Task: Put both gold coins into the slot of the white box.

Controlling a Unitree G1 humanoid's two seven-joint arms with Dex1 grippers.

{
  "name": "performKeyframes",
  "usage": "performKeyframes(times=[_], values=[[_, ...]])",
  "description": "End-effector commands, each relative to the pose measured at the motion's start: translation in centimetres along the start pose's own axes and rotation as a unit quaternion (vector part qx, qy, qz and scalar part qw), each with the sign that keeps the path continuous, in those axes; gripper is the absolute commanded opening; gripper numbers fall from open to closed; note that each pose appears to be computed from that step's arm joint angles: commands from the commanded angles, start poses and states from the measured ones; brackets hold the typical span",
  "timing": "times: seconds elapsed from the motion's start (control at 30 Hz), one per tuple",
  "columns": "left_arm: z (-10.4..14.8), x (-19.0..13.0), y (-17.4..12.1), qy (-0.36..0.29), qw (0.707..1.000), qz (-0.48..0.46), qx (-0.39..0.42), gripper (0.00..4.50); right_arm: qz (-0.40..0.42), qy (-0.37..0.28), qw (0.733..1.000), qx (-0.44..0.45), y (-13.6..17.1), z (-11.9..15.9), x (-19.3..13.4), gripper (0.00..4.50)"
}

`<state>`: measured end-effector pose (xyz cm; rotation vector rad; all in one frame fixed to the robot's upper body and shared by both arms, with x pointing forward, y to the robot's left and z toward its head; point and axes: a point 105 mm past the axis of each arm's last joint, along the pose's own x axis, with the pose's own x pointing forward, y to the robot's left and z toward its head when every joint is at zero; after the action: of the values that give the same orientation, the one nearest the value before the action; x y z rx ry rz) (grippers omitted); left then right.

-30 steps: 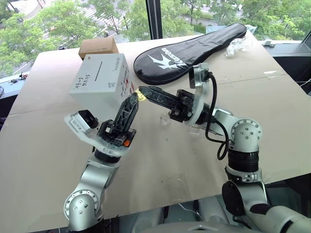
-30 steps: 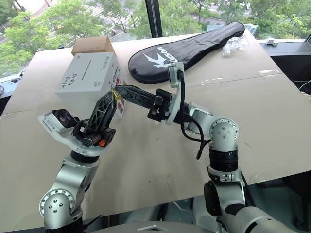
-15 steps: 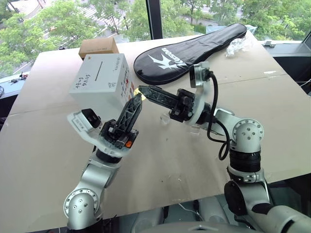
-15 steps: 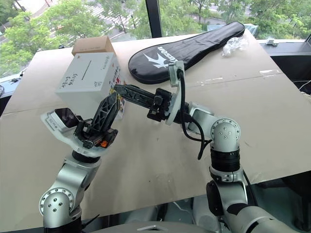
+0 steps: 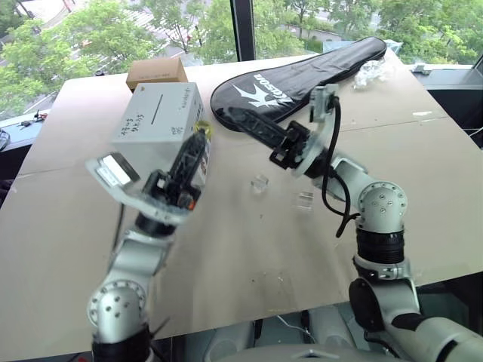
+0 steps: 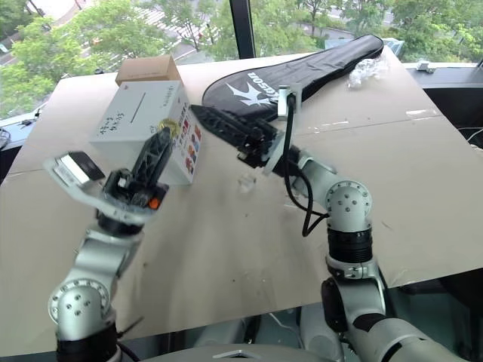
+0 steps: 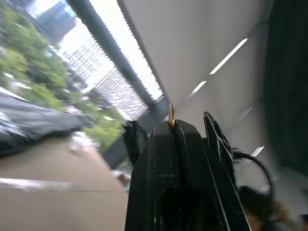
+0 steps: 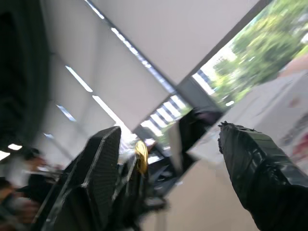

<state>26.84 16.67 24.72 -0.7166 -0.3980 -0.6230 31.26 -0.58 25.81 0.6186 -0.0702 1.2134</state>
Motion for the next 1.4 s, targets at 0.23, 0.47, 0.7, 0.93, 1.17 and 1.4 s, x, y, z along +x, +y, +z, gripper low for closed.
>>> performKeyframes(times=[0.23,0.47,0.7,0.93,1.17,1.4], values=[[5.3,3.7,4.8,0.043,0.898,0.196,0.392,0.0,0.122,0.052,0.941,-0.31,2.1,2.4,-0.6,3.32],[5.4,3.7,5.8,0.078,0.865,0.278,0.411,0.0,0.133,0.061,0.929,-0.34,2.1,2.4,-0.1,3.32],[5.4,2.3,8.2,0.128,0.838,0.35,0.399,0.0,0.156,0.064,0.925,-0.34,3.0,2.5,0.1,3.32],[5.5,1.8,10.0,0.161,0.828,0.391,0.367,0.0,0.149,0.074,0.925,-0.341,2.5,2.1,-0.1,3.32],[4.4,1.6,10.5,0.212,0.829,0.382,0.35,0.0,0.139,0.07,0.926,-0.343,2.3,2.2,-0.4,3.32],[4.5,1.7,10.5,0.209,0.831,0.38,0.349,0.79,0.069,0.082,0.923,-0.371,0.3,2.4,-0.1,3.36]])
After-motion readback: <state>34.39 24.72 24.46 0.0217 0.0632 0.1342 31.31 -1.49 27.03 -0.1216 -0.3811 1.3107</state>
